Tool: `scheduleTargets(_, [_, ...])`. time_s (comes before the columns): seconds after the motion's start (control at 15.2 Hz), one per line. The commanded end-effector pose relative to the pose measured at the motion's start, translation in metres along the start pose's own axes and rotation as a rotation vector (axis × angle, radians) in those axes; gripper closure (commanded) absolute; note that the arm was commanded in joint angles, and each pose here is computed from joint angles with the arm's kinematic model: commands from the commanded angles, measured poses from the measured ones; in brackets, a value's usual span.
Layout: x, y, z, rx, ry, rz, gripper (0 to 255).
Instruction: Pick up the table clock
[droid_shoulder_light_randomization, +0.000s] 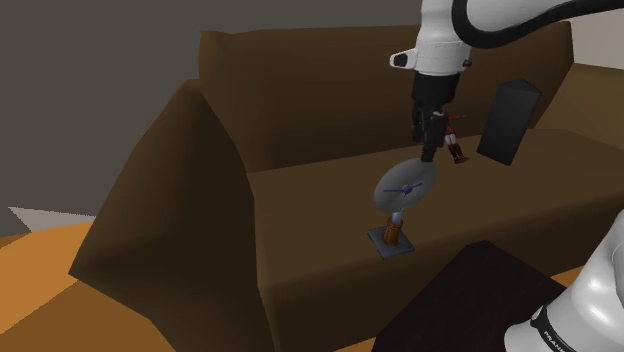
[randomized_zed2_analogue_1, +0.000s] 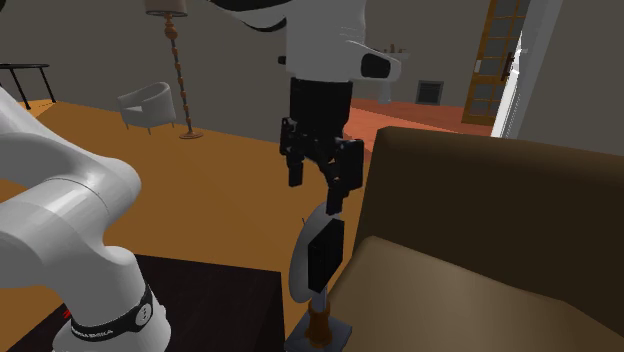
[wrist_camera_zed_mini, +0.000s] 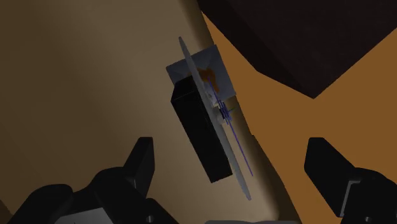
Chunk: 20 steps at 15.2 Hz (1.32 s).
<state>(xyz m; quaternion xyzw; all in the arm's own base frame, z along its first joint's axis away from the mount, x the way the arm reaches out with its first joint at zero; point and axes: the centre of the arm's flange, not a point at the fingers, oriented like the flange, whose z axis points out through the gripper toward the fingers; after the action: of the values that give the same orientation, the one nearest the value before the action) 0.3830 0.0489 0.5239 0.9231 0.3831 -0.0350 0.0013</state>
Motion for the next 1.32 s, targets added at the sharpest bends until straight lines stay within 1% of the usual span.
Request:
scheduleTargets(0.0, [0.006,0.001,0.011,0.007,-0.002,-0.055,0])
scheduleTargets(0.33, [0.007,0.001,0.038,0.007,-0.002,-0.055,0])
scheduleTargets(0.46, [0.008,0.001,0.041,0.007,-0.002,-0.055,0])
scheduleTargets(0.53, [0.008,0.002,0.041,0.007,-0.002,-0.055,255])
scheduleTargets(1.12, [0.008,0.001,0.041,0.007,-0.002,-0.055,255])
scheduleTargets(1.25, [0.007,0.001,0.030,0.007,-0.002,-0.055,255])
